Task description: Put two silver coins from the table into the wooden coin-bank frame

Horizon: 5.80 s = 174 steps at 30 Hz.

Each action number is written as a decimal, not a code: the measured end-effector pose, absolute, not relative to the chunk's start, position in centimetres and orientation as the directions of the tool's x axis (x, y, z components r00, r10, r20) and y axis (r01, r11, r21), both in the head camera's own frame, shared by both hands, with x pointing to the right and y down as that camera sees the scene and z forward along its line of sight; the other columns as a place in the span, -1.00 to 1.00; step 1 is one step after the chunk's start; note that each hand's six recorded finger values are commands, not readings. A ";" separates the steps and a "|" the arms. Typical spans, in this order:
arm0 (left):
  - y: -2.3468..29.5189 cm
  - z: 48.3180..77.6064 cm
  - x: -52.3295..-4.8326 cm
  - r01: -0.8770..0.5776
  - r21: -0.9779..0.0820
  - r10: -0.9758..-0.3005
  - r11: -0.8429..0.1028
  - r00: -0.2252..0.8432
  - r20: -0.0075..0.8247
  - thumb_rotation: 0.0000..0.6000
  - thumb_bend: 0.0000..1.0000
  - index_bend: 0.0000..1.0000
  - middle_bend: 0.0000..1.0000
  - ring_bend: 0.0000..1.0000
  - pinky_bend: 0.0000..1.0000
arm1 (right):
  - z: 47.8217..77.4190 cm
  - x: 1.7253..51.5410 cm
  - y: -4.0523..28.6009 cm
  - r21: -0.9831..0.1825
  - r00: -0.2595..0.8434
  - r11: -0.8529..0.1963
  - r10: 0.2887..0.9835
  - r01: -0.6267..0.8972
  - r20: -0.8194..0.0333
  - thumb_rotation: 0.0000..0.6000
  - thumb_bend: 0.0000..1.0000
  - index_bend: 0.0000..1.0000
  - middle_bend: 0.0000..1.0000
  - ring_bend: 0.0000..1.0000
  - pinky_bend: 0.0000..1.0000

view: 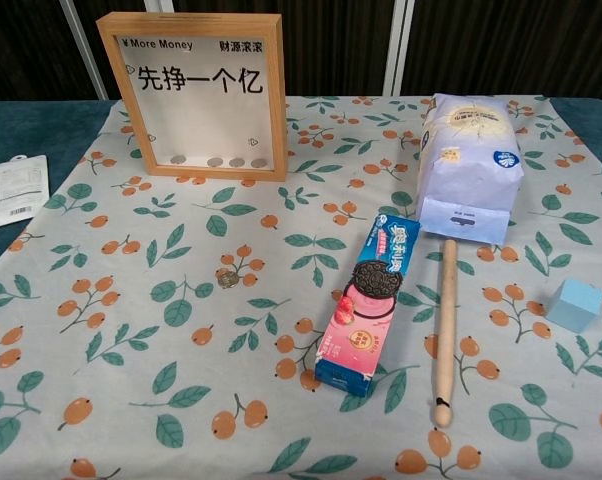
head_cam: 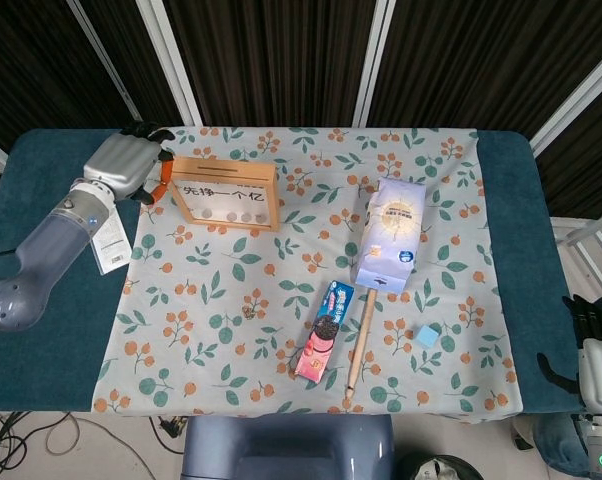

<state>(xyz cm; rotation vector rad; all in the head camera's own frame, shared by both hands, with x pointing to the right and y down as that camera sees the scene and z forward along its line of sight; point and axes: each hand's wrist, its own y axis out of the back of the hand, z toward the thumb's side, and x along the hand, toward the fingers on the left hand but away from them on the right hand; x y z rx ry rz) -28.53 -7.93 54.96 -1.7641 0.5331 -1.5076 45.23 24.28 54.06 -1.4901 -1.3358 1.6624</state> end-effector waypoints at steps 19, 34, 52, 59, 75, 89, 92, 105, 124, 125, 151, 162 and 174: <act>-13.1 60.0 -25.2 0.174 -0.722 -0.695 -0.670 0.195 0.692 1.00 0.22 0.41 -0.77 -1.00 -1.00 | 53.4 46.0 24.1 -0.922 -0.286 -0.332 0.880 0.197 -0.378 1.00 -0.26 -0.79 -0.82 -0.90 -1.00; -13.3 61.3 -22.6 0.173 -0.720 -0.679 -0.672 0.244 0.693 1.00 0.19 0.31 -0.77 -1.00 -1.00 | 53.3 46.2 24.1 -0.924 -0.295 -0.328 0.879 0.198 -0.375 1.00 -0.26 -0.79 -0.82 -0.90 -1.00; -13.0 62.3 -21.1 0.187 -0.723 -0.673 -0.665 0.269 0.689 1.00 -0.05 0.24 -0.77 -1.00 -1.00 | 53.2 46.3 24.1 -0.924 -0.303 -0.324 0.877 0.203 -0.374 1.00 -0.26 -0.78 -0.82 -0.90 -1.00; -12.9 62.2 -20.7 0.197 -0.724 -0.671 -0.661 0.277 0.688 1.00 -0.08 0.22 -0.77 -1.00 -1.00 | 53.1 46.4 24.0 -0.924 -0.307 -0.323 0.875 0.202 -0.373 1.00 -0.26 -0.79 -0.82 -0.90 -1.00; -12.8 62.2 -20.3 0.224 -0.726 -0.670 -0.650 0.281 0.687 1.00 -0.21 0.14 -0.79 -1.00 -1.00 | 53.2 46.5 24.0 -0.923 -0.315 -0.326 0.871 0.204 -0.377 1.00 -0.26 -0.78 -0.82 -0.90 -1.00; -12.8 62.4 -20.1 0.241 -0.733 -0.678 -0.636 0.280 0.680 1.00 -0.33 0.08 -0.80 -1.00 -1.00 | 53.2 46.6 24.1 -0.922 -0.323 -0.326 0.867 0.209 -0.379 1.00 -0.26 -0.79 -0.82 -0.90 -1.00; -12.8 62.4 -20.0 0.243 -0.734 -0.678 -0.634 0.280 0.679 1.00 -0.33 0.07 -0.80 -1.00 -1.00 | 53.2 46.6 24.1 -0.922 -0.323 -0.327 0.866 0.209 -0.381 1.00 -0.26 -0.78 -0.82 -0.90 -1.00; -12.6 62.5 -19.6 0.246 -0.734 -0.676 -0.633 0.286 0.679 1.00 -0.37 0.13 -0.80 -1.00 -1.00 | 53.2 46.6 24.1 -0.922 -0.331 -0.323 0.864 0.215 -0.380 1.00 -0.26 -0.78 -0.82 -0.90 -1.00; -12.8 59.3 -19.4 0.178 -0.806 -0.737 -0.565 0.330 0.590 1.00 -0.38 -0.11 -0.80 -1.00 -1.00 | 53.1 46.7 24.1 -0.923 -0.343 -0.320 0.860 0.211 -0.377 1.00 -0.26 -0.79 -0.82 -0.90 -1.00; -12.7 58.8 -19.4 0.166 -0.817 -0.747 -0.552 0.338 0.573 1.00 -0.38 -0.12 -0.80 -1.00 -1.00 | 53.1 46.8 24.1 -0.924 -0.345 -0.320 0.860 0.211 -0.377 1.00 -0.26 -0.78 -0.82 -0.90 -1.00; 8.8 62.4 -21.6 0.029 -0.770 -0.620 -0.637 0.575 0.534 1.00 -0.73 -0.22 -0.84 -1.00 -1.00 | 53.1 47.0 24.1 -0.925 -0.368 -0.315 0.851 0.212 -0.375 1.00 -0.26 -0.79 -0.82 -0.90 -1.00; 12.5 71.1 -15.9 0.144 -0.634 -0.444 -0.760 0.597 0.668 1.00 -0.80 -0.42 -0.91 -1.00 -1.00 | 52.9 47.3 24.3 -0.924 -0.385 -0.316 0.842 0.216 -0.378 1.00 -0.26 -0.78 -0.82 -0.90 -1.00; 13.0 72.6 -14.0 0.183 -0.699 -0.485 -0.691 0.601 0.636 1.00 -0.80 -0.41 -0.91 -1.00 -1.00 | 52.9 47.5 24.2 -0.922 -0.393 -0.317 0.837 0.221 -0.382 1.00 -0.26 -0.78 -0.82 -0.90 -1.00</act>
